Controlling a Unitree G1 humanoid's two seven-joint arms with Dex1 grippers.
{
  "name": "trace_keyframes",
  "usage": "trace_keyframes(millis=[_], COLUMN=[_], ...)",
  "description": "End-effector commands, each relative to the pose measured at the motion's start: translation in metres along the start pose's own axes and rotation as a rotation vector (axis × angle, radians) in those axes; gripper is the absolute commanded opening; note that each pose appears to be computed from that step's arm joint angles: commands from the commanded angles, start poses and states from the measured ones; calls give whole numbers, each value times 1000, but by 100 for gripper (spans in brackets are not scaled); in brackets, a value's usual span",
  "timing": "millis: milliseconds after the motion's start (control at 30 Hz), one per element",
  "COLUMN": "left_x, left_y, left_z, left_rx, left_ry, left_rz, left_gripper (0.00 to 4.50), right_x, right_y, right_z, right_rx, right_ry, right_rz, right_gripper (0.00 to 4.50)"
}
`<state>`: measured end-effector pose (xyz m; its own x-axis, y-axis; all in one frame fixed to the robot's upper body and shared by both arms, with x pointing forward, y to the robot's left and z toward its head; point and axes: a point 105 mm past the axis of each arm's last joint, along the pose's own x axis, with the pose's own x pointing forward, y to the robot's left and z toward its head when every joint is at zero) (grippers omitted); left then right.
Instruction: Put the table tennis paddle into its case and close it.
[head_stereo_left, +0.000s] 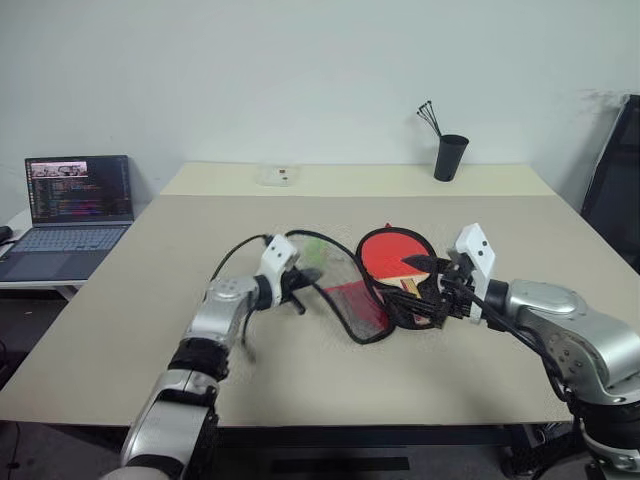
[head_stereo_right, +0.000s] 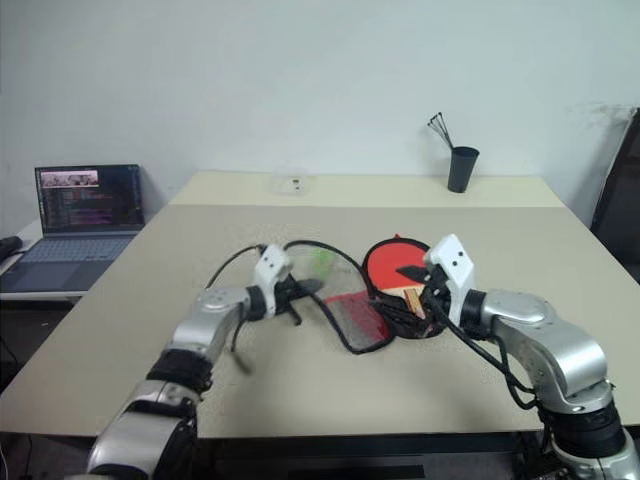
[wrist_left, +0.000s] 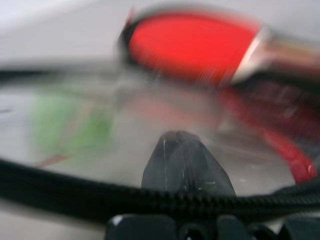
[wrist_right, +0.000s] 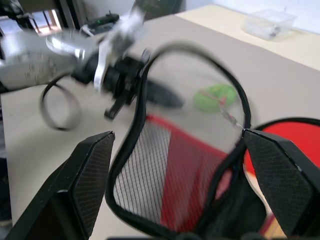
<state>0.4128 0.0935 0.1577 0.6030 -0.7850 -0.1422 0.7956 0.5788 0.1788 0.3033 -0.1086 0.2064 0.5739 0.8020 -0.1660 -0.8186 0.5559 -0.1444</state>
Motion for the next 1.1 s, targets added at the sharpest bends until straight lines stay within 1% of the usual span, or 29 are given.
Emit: trace_keyframes(millis=[33,133,233,333,433,533,733,800,900,1033,1100], left_x=[31,58,76,81,78,66,28,14,-13,-38,-47], left_y=[-18,-28,-32,-33,-29,-22,-20,-16,-7,-13,-11], left_z=[37,45,51,55,60,62,54,55,62,67,69], left_rx=[29,56,89,99,94,67,71,82,57,33,41], left_ry=[-92,-81,-70,-76,-107,-161,-228,-245,-289,-296,-289], left_rz=[-74,-83,-69,-66,-73,-94,-175,-152,-108,-123,-92], left_gripper=[2,2,2,2,2,2,2,2,2,2,2], right_x=[-16,-32,-45,-49,-51,-48,-36,-31,-17,-1,5], right_y=[-16,-31,-45,-52,-59,-65,-79,-84,-95,-109,-115], right_z=[8,11,11,6,-3,-11,-35,-40,-48,-65,-74], right_rx=[-49,-58,-65,-64,-36,26,138,202,290,326,327], right_ry=[-10,7,33,63,84,86,122,119,117,156,183], right_rz=[-65,-122,-183,-220,-267,-300,-351,-362,-380,-409,-425], right_gripper=[450,450,450,450,450,450,450,450,450,450,450])
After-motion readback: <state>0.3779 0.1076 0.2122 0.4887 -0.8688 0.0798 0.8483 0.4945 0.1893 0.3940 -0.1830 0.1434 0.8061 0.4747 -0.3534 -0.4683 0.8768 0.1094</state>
